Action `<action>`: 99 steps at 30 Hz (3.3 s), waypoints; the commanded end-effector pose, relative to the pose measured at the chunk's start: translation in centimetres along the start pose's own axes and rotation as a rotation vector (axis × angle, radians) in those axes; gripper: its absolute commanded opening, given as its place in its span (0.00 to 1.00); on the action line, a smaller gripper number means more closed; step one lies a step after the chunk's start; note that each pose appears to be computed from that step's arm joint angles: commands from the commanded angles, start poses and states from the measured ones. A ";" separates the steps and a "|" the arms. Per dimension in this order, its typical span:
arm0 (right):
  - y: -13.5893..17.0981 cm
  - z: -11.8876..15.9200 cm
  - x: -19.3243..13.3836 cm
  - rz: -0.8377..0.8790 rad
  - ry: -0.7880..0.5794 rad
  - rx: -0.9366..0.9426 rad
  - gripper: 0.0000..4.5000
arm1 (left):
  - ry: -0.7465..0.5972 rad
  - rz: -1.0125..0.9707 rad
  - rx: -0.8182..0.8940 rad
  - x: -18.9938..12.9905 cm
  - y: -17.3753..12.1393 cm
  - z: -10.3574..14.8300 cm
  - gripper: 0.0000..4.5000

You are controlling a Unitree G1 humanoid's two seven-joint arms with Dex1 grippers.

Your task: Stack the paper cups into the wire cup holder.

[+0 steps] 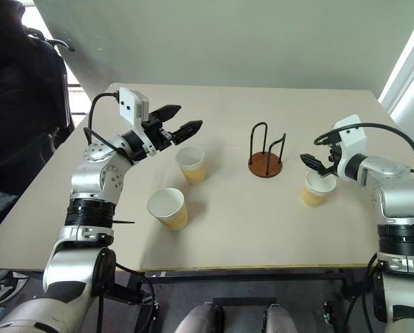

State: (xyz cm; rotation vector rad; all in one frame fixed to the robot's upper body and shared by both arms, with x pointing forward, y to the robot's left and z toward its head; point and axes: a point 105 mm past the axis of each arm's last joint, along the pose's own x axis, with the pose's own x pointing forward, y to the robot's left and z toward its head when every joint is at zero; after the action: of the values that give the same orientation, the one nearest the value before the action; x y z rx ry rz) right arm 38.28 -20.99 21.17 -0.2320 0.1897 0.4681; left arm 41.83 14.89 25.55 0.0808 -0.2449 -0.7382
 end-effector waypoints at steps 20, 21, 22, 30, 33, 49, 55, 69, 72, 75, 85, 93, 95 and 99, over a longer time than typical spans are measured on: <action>8.6 1.9 2.6 0.091 -0.016 0.160 1.00 | -0.059 -0.021 0.080 0.7 0.6 2.8 0.99; 8.8 1.6 2.8 0.085 -0.012 0.151 1.00 | -0.059 -0.020 0.081 0.7 0.6 2.8 0.99; 8.9 1.4 3.0 0.081 -0.010 0.145 1.00 | -0.059 -0.019 0.081 0.6 0.7 2.8 0.99; 8.7 0.2 4.0 0.000 -0.005 0.105 1.00 | -0.066 -0.021 0.085 0.7 0.6 3.0 0.99; 8.5 0.0 4.4 -0.026 -0.009 0.093 1.00 | -0.068 -0.022 0.088 0.7 0.6 3.2 0.99; 9.3 1.4 6.7 -0.081 -0.078 0.095 1.00 | -0.068 -0.022 0.091 0.6 0.5 3.3 0.99; 8.9 1.9 7.1 -0.108 -0.100 0.078 1.00 | -0.069 -0.020 0.090 0.6 0.5 3.3 0.99; 8.5 1.9 7.4 -0.144 -0.113 0.082 0.92 | -0.067 -0.018 0.089 0.6 0.6 3.2 0.99; 8.5 1.8 7.5 -0.146 -0.110 0.098 0.73 | -0.067 -0.019 0.089 0.6 0.5 3.2 0.99; 8.7 1.7 7.5 -0.140 -0.106 0.112 0.49 | -0.066 -0.020 0.088 0.6 0.5 3.2 0.99; 9.1 1.9 7.6 -0.089 -0.085 0.122 0.01 | -0.065 -0.018 0.089 0.6 0.5 3.2 0.99; 8.9 2.9 7.6 0.013 -0.091 0.143 0.01 | -0.060 -0.020 0.091 0.6 0.6 3.2 0.99; 9.0 3.3 7.3 0.076 -0.103 0.146 0.01 | -0.059 -0.021 0.091 0.6 0.6 3.2 0.99; 8.9 3.6 6.2 0.195 -0.102 0.112 0.01 | -0.056 -0.026 0.092 0.7 0.5 3.2 0.99</action>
State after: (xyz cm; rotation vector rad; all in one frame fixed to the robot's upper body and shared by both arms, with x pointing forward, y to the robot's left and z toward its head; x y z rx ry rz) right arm 40.49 -9.92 19.09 -0.0733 0.2086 0.5907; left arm 42.26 14.84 26.57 0.1203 -0.2680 -0.7588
